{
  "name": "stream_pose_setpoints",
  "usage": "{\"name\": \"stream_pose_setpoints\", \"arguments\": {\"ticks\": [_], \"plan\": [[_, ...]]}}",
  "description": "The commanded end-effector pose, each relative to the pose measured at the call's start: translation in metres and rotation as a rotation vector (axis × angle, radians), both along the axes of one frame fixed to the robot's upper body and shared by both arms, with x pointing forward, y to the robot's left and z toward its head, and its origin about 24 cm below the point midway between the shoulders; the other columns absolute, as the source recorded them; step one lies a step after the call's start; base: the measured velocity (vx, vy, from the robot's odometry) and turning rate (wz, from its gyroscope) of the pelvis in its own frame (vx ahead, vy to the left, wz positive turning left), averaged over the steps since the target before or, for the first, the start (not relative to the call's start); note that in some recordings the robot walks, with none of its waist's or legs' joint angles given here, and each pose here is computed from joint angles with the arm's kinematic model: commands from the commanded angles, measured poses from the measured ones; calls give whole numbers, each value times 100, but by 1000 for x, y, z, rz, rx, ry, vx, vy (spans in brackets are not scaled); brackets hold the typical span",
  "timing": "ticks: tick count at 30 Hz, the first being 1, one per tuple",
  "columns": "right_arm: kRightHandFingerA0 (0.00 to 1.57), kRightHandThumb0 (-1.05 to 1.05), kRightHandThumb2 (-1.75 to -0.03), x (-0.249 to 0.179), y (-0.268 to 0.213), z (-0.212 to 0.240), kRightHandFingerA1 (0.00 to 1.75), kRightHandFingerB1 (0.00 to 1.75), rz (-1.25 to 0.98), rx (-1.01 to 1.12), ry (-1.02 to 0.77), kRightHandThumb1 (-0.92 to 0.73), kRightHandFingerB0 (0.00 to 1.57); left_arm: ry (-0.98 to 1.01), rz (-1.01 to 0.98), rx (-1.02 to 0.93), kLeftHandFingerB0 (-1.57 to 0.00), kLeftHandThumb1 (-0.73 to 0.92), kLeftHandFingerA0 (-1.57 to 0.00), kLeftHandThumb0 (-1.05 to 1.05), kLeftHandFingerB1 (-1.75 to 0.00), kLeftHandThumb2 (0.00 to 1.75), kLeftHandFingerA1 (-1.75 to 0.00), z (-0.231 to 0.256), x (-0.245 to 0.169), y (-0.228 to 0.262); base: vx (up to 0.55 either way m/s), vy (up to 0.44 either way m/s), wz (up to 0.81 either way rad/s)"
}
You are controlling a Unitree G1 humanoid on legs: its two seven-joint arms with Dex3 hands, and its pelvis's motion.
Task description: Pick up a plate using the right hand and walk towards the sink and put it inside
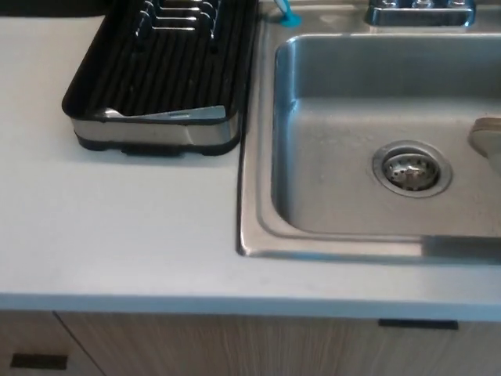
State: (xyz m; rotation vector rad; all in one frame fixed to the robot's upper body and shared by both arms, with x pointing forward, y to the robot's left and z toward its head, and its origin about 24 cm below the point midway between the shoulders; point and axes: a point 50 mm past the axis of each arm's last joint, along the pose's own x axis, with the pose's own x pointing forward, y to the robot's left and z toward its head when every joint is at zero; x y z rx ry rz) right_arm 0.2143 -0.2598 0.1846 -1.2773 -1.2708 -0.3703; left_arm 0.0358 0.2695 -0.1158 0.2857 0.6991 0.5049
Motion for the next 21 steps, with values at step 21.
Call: {"name": "stream_pose_setpoints", "arguments": {"ticks": [21], "plan": [[101,-22,-115,24,22,15,165,107,135,-72,-17,-49,87,-60,-16,34,-153,70,-157,10,-148,146,-153,11,-3,10,200,27,2]]}}
